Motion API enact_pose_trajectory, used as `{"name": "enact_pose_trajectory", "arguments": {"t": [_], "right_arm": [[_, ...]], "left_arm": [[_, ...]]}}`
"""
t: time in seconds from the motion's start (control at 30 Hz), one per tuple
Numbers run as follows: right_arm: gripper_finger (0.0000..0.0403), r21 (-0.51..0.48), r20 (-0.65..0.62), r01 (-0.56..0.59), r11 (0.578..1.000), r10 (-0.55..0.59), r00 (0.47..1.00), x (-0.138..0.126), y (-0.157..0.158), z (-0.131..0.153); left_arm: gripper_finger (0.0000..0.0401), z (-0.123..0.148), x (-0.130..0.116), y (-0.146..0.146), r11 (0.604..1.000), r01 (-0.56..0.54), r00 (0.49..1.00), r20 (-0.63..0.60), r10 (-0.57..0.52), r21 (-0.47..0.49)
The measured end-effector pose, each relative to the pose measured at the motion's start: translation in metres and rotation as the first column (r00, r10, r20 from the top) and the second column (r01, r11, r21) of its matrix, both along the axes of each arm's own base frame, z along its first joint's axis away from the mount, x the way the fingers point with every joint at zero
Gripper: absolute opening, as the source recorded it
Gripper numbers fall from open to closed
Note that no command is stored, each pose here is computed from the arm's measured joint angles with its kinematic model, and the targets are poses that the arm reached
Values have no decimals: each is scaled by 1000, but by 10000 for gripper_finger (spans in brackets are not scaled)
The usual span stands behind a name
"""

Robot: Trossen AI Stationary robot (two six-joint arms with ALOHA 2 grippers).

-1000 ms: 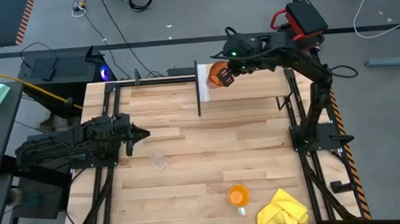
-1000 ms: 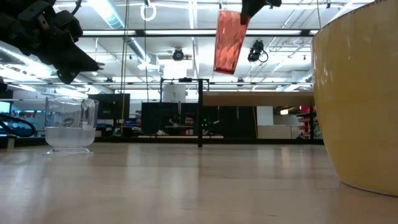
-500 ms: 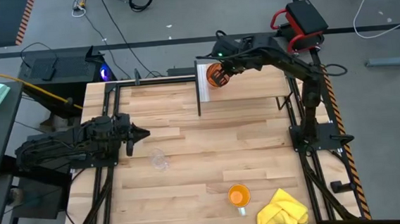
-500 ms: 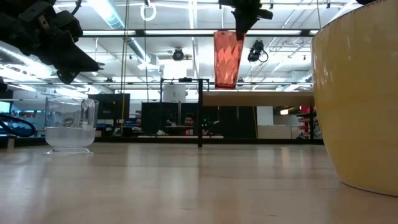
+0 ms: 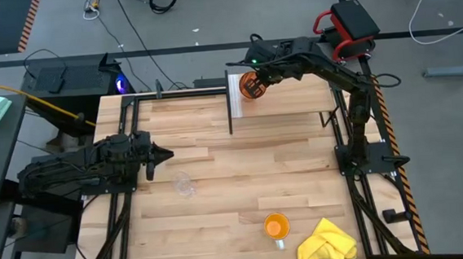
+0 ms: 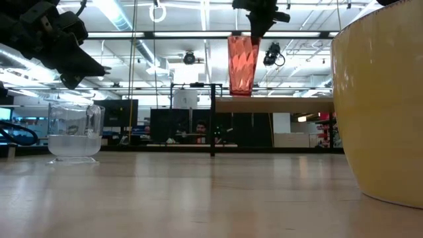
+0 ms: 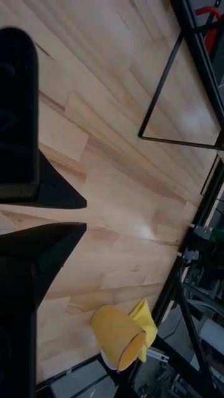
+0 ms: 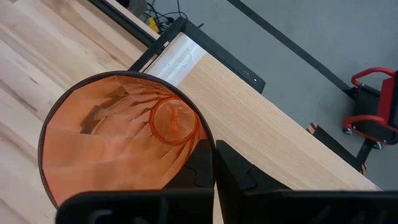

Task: Stack small to large cups/mugs on shelf
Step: Put the orange cup on the shelf

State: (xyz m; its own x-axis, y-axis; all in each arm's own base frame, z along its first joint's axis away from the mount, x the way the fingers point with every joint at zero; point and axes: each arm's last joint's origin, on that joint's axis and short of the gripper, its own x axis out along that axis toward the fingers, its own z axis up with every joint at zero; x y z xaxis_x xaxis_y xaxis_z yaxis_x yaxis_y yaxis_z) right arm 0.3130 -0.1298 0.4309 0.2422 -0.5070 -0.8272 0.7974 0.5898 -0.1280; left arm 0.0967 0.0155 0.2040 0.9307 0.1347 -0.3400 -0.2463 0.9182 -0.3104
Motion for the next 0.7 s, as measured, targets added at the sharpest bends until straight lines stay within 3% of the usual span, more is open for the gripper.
{"name": "enact_pose_trajectory", "arguments": {"t": [0.7], "right_arm": [[8, 7, -42, -10, 1000, 10, 999, 2, -7, -12]], "left_arm": [[53, 0, 0, 0, 1000, 0, 1000, 0, 0, 0]]}}
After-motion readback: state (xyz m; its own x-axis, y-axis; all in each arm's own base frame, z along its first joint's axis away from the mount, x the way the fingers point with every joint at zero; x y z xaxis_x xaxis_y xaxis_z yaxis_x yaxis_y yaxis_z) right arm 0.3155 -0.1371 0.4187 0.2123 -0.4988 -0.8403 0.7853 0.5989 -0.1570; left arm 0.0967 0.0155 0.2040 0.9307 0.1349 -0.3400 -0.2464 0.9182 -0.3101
